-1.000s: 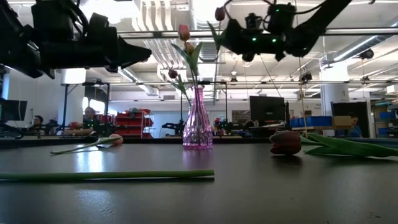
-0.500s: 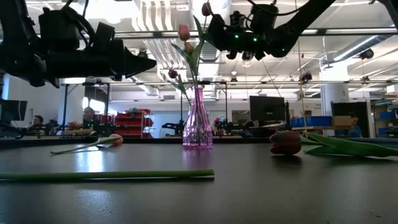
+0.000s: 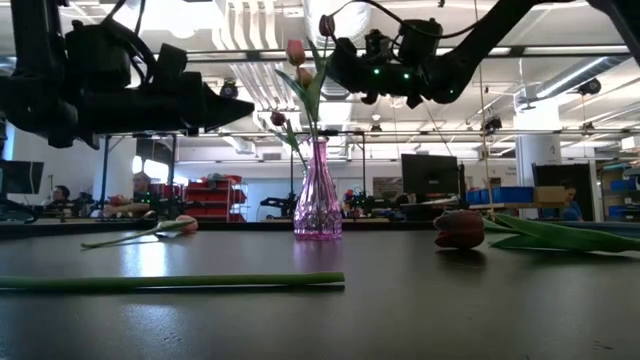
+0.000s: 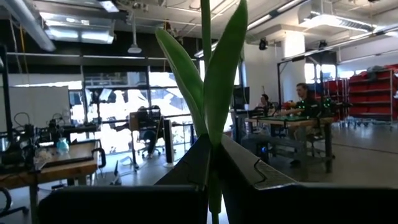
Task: Sort flowers into vase by color
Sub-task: Put the red flower into the green vase
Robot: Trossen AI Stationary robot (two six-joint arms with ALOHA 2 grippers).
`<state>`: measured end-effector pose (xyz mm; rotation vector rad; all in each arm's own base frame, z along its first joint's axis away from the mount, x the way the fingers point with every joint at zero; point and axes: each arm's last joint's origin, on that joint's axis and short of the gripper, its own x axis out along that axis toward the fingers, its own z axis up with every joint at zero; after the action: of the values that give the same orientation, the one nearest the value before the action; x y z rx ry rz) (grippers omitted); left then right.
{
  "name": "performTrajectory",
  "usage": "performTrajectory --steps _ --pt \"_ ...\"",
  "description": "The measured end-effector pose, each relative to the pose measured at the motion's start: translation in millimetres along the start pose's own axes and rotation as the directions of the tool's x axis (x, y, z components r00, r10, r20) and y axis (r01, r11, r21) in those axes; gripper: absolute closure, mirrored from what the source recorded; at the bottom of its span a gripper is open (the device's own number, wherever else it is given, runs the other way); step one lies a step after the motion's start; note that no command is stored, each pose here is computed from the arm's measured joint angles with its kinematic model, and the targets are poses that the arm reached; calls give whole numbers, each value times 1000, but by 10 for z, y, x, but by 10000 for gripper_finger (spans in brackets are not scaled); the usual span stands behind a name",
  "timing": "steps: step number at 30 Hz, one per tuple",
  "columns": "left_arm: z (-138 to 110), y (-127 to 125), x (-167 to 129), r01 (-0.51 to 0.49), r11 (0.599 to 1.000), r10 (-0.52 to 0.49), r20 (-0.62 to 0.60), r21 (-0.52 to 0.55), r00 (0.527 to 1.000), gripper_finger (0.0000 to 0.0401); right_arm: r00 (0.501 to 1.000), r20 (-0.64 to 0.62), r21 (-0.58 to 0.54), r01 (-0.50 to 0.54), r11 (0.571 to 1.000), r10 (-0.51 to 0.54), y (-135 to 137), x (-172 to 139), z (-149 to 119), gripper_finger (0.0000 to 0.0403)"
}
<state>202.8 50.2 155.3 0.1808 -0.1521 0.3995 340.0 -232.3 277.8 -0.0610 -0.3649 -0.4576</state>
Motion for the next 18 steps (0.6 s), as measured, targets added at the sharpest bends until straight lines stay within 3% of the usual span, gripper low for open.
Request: performTrajectory --steps 18 --pt "16 1 -2 0 1000 0 7 -5 1000 286 991 -132 -6 -3 1000 2 -37 -10 -548 385"
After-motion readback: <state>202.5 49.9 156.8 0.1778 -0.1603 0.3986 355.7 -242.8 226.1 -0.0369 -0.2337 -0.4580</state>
